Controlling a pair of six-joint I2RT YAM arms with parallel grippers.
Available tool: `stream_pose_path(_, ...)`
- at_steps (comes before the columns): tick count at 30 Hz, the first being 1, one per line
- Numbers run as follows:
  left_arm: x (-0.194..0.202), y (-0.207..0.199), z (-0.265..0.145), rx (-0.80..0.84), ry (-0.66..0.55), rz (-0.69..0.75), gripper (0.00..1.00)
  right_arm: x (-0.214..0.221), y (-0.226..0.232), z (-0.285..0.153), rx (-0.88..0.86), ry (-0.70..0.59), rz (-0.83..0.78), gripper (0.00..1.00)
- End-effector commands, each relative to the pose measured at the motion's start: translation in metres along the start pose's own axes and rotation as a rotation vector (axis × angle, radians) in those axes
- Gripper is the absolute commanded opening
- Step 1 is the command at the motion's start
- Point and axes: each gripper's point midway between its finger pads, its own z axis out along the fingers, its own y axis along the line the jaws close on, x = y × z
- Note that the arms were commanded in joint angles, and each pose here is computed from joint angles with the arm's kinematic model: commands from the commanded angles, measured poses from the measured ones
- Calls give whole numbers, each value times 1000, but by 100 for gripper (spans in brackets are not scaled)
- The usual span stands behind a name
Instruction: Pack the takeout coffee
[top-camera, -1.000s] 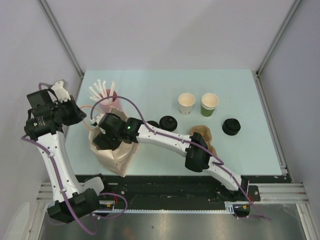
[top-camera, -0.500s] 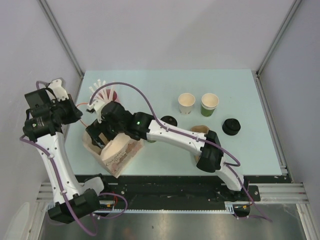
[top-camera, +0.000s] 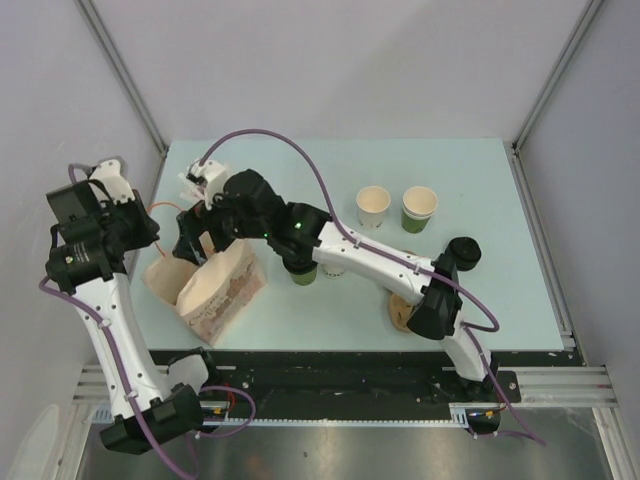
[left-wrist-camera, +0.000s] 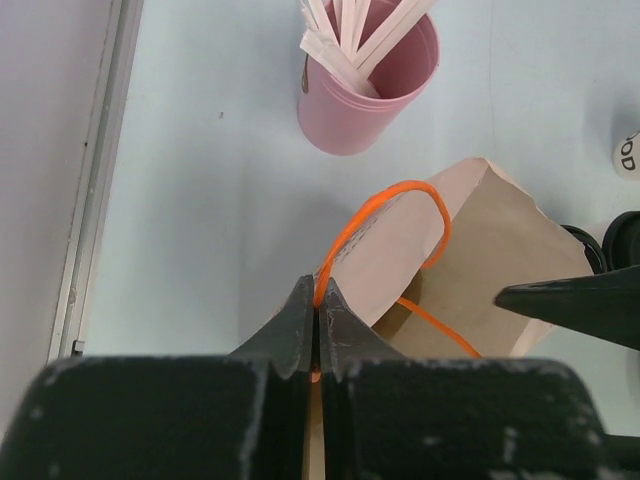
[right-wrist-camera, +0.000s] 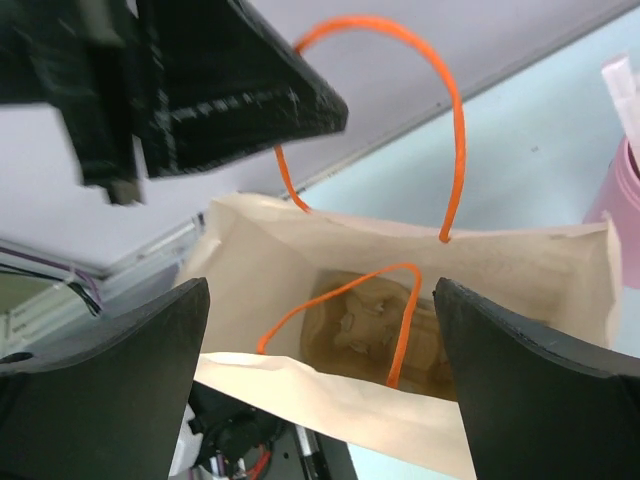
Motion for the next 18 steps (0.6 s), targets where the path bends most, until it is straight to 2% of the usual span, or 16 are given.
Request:
stream_pose_path(1,-3,-2,0,16,-18,0,0,-89,33,-51,-104,-212,48,100)
stream_pose_path(5,-4,-5,-1,34,-23,3,0,-105,34,-66,-99,-253,43,100)
stream_pose_path(12,3,-10,-1,57,-16,5,0,-127,10,-102,84,-304,86,99)
stream_pose_path(16,6,-14,-1,82,-14,3,0,-129,-36,-144,354,-284,105,100)
stream_pose_path(17,9,-15,1,89,-8,1,0,-110,-49,-154,430,-207,107,100)
stream_pose_path(18,10,-15,1,92,-7,0,0,-109,-59,-169,501,-207,106,100)
